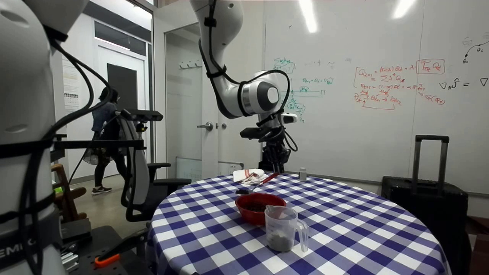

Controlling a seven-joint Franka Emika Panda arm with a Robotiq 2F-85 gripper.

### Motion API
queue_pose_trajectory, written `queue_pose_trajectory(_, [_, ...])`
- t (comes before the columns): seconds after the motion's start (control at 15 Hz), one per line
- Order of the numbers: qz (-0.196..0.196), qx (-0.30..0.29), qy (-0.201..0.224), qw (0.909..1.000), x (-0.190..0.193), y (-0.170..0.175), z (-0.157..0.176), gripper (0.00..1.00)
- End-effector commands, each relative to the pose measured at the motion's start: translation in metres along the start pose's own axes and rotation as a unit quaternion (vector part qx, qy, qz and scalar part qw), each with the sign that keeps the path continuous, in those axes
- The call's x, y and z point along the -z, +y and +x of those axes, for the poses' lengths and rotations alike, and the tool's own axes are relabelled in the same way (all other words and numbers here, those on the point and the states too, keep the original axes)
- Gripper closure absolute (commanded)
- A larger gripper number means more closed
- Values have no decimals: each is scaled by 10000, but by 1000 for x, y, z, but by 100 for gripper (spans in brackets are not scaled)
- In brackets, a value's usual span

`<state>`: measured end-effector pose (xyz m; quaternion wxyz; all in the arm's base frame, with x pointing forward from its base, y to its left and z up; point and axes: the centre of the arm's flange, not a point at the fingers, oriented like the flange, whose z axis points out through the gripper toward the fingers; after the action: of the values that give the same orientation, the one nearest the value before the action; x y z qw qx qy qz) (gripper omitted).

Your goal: Transfer a spoonful of contents from orange bowl into the transparent jar

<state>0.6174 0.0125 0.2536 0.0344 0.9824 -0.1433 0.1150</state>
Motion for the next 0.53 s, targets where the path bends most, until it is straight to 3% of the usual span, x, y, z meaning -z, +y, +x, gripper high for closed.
queue_pose_trajectory(0.0, [398,372,-69,9985,34,11,-11,95])
queue_pose_trajectory(0.47, [454,681,21,9966,77,34,-23,95])
